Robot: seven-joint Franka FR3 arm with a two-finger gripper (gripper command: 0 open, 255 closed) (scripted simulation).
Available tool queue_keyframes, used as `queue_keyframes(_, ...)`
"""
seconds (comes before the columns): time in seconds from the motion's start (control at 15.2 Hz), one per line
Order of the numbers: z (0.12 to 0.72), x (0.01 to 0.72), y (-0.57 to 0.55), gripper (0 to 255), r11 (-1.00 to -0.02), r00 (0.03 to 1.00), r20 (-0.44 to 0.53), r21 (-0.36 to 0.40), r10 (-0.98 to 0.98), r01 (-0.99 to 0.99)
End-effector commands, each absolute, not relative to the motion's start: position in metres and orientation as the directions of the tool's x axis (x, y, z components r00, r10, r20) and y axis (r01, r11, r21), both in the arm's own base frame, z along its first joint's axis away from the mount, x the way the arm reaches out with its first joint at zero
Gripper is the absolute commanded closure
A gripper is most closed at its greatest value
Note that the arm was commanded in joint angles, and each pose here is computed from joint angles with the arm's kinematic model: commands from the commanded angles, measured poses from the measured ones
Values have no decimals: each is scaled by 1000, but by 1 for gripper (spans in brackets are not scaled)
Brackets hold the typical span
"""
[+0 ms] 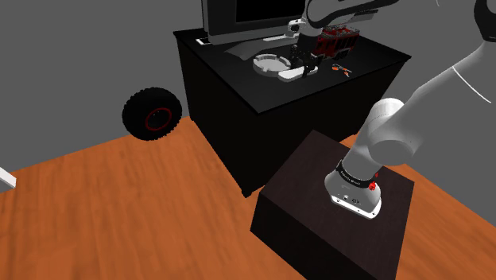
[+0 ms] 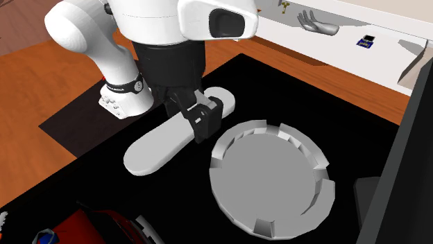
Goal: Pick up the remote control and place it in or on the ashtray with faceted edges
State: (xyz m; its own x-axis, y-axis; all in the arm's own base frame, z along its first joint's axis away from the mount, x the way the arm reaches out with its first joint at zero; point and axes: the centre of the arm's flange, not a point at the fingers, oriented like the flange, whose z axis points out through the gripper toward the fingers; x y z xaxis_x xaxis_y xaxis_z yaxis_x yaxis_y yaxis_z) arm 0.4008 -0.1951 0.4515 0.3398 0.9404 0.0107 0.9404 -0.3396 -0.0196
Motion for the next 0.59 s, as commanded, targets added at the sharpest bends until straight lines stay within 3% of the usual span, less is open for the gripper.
queue_keyframes(0.0,463,400,-194,255,-340,340,11,-20,940,940)
queue_keyframes(0.53,505,400,-194,255,-340,340,11,-20,940,940)
